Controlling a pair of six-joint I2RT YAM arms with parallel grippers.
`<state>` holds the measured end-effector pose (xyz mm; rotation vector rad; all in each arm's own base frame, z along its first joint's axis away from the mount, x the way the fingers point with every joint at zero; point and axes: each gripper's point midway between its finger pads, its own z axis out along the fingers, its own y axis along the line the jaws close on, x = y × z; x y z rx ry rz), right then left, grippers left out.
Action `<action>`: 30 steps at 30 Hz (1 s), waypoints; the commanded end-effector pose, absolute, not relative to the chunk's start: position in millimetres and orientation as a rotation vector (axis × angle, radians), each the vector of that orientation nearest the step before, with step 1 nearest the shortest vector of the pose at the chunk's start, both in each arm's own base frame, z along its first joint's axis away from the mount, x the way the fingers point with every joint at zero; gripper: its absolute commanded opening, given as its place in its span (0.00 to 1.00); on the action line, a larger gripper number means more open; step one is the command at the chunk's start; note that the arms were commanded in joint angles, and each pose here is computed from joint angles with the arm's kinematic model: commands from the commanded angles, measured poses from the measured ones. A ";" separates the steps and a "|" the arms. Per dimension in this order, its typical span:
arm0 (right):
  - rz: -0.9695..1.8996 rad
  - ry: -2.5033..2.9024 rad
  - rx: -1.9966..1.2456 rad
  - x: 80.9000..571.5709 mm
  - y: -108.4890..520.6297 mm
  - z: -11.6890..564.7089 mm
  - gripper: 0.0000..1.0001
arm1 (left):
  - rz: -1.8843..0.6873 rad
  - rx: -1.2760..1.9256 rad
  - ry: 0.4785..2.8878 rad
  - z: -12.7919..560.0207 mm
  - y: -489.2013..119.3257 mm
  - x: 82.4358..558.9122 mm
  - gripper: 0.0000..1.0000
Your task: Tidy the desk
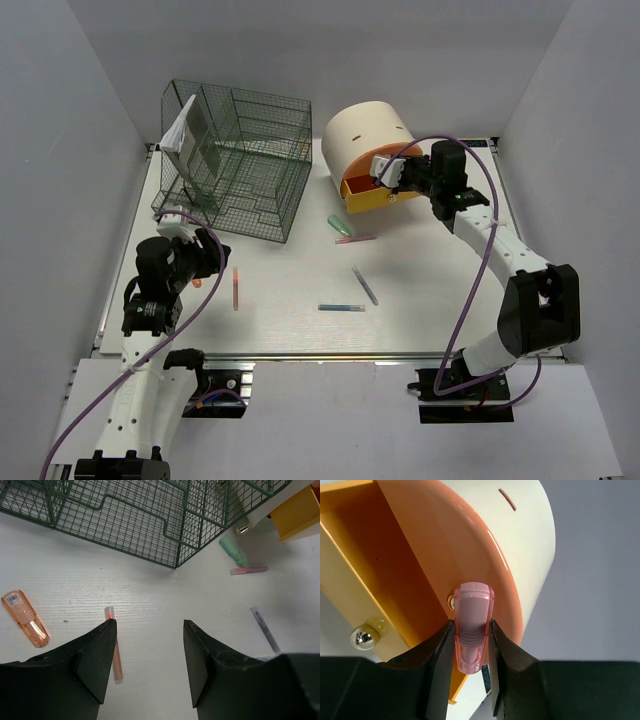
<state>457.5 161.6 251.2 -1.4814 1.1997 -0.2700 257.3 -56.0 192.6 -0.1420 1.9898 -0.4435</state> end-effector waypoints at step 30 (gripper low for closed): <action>-0.120 1.305 -1.138 436.2 146.6 275.9 0.61 | -0.390 -0.215 2.038 179.9 -45.4 260.6 0.54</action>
